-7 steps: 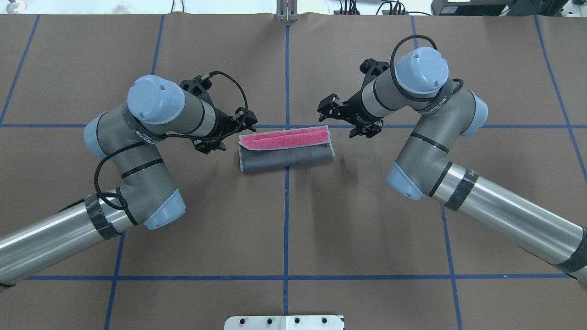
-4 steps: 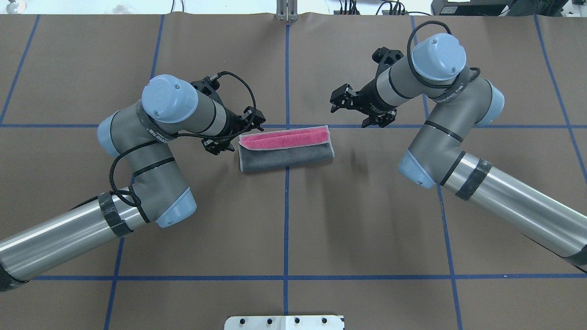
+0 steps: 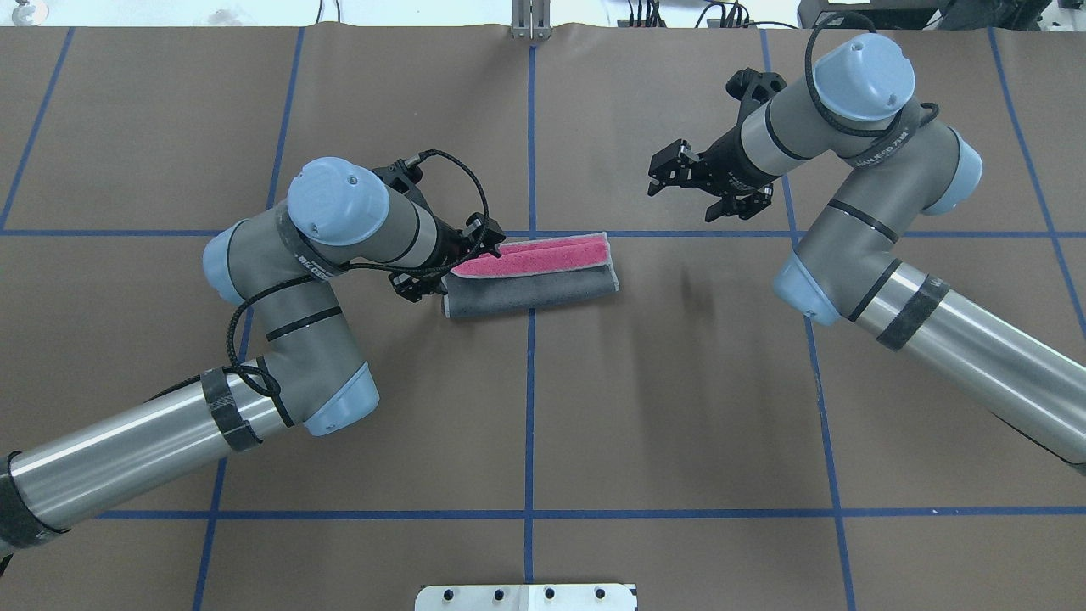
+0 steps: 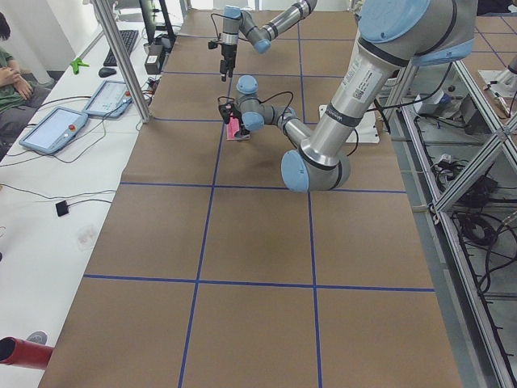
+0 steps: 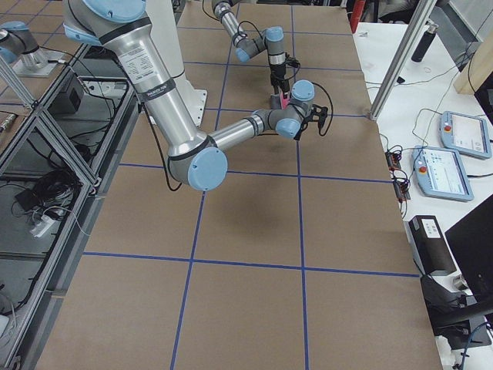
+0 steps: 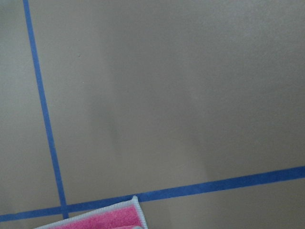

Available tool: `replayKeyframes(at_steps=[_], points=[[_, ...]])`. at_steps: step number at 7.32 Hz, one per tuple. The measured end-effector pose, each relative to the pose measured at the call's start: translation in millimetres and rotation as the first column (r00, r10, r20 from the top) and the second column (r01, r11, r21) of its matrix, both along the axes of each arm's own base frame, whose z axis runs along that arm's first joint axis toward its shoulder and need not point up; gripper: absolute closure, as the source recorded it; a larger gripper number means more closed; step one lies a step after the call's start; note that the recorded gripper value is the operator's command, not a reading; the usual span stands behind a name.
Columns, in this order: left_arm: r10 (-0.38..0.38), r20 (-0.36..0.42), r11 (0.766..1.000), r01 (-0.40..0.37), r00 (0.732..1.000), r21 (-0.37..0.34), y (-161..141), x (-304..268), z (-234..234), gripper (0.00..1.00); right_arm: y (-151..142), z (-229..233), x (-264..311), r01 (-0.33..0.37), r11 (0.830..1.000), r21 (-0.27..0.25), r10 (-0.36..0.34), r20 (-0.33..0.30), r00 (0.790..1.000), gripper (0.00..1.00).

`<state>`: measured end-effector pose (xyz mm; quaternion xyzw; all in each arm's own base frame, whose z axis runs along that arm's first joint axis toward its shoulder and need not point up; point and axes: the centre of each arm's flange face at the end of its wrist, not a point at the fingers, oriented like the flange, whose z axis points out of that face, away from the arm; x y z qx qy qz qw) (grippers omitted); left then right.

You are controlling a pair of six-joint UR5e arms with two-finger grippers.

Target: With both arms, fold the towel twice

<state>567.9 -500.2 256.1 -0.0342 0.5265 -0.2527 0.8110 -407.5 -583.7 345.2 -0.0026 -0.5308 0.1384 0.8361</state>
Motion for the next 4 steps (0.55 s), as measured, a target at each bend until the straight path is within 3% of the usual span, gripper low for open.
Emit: replayKeyframes(at_steps=[4], points=[[-0.004,-0.009,1.000,0.005,1.000,0.011,-9.6,20.1,-9.5,0.01,-6.6,19.8,24.8,0.022,1.000,0.001,-0.022,-0.005,1.000,0.01]])
